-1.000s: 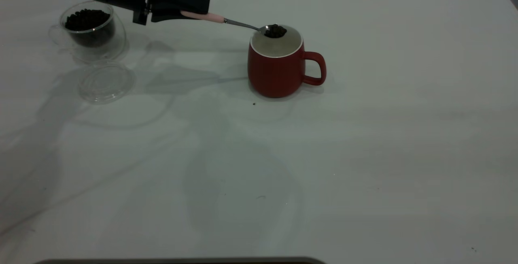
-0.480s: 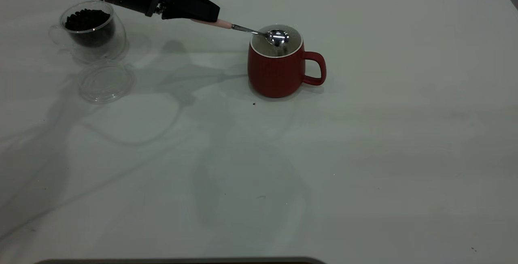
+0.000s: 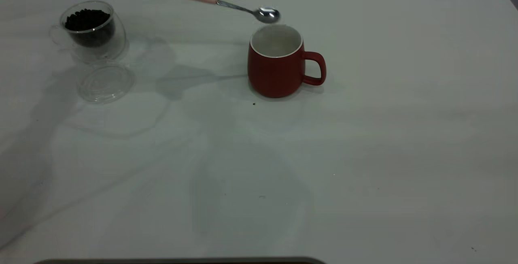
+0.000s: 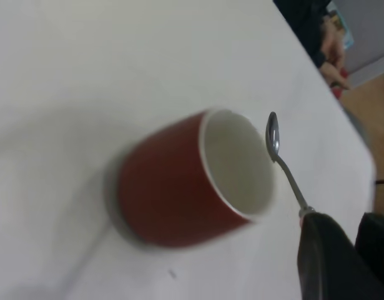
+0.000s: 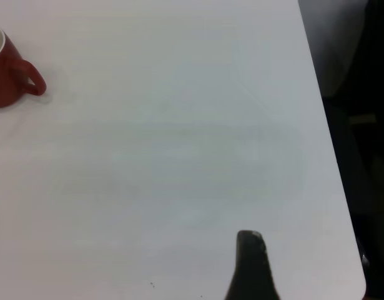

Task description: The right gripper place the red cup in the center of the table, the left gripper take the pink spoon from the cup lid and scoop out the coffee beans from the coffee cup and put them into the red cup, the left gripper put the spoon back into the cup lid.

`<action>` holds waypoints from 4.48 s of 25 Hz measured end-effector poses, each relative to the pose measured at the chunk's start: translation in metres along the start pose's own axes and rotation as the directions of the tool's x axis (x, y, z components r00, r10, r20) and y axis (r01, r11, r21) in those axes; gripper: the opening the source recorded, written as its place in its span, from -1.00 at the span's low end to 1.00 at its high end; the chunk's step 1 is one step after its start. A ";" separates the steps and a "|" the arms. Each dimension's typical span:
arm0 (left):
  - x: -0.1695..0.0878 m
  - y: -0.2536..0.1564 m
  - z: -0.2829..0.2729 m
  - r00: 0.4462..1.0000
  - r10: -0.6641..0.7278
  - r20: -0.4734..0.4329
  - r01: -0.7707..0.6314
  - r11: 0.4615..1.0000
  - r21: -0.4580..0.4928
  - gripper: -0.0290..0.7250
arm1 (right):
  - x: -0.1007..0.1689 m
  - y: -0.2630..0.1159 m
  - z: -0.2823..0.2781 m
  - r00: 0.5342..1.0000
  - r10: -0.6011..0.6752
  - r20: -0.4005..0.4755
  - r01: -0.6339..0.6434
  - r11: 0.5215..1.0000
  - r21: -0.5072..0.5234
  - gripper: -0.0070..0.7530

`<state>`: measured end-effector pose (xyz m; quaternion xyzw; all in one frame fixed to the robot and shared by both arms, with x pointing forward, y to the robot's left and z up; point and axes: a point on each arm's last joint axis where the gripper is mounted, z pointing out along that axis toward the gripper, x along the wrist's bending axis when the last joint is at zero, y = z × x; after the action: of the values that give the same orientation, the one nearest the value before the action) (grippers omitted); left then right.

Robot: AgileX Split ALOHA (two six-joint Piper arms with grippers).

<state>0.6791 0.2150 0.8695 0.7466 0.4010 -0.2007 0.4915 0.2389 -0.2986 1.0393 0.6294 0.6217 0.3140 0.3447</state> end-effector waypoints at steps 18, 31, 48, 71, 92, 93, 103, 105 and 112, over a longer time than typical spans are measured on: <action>-0.020 -0.097 -0.129 0.904 -0.414 -0.108 0.365 0.878 -0.308 -0.61 | 0.000 0.000 0.000 1.000 0.000 0.000 0.000 1.000 0.000 0.57; 0.009 -0.161 -0.184 0.762 -0.638 -0.112 0.522 0.707 -0.477 -0.61 | 0.000 0.000 0.000 1.000 0.001 0.000 -0.001 1.000 0.000 0.57; 0.055 -0.174 -0.182 0.726 -0.663 -0.183 0.539 0.714 -0.447 -0.61 | 0.000 0.000 0.000 1.000 0.000 0.000 0.000 1.000 0.000 0.57; 0.101 -0.154 -0.144 0.825 -0.530 -0.195 0.471 0.836 -0.280 -0.61 | 0.000 0.000 0.000 1.000 0.000 0.000 0.000 1.000 0.000 0.57; 0.105 -0.153 -0.140 0.823 -0.523 -0.221 0.454 0.840 -0.298 0.03 | 0.000 0.000 0.000 1.000 0.000 0.000 0.000 1.000 0.000 0.57; 0.105 -0.153 -0.140 0.823 -0.524 -0.222 0.454 0.840 -0.298 0.11 | 0.000 0.000 0.000 1.000 0.000 0.000 0.000 1.000 0.000 0.57; 0.104 -0.151 -0.142 0.823 -0.517 -0.236 0.446 0.845 -0.296 0.35 | 0.000 0.000 0.000 1.000 0.000 0.000 0.000 1.000 0.000 0.57; 0.099 -0.145 -0.147 0.835 -0.488 -0.254 0.419 0.863 -0.283 0.36 | 0.000 0.000 0.000 1.000 0.000 0.000 0.000 1.000 0.000 0.57; 0.047 -0.089 -0.165 0.843 -0.393 -0.367 0.346 0.919 -0.190 0.36 | 0.000 0.000 0.000 1.000 0.000 0.000 0.000 1.000 0.000 0.57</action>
<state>0.6204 0.3989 0.8581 0.6502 0.6398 -0.1117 0.3942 0.2389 -0.2986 1.0393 0.6294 0.6217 0.3140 0.3446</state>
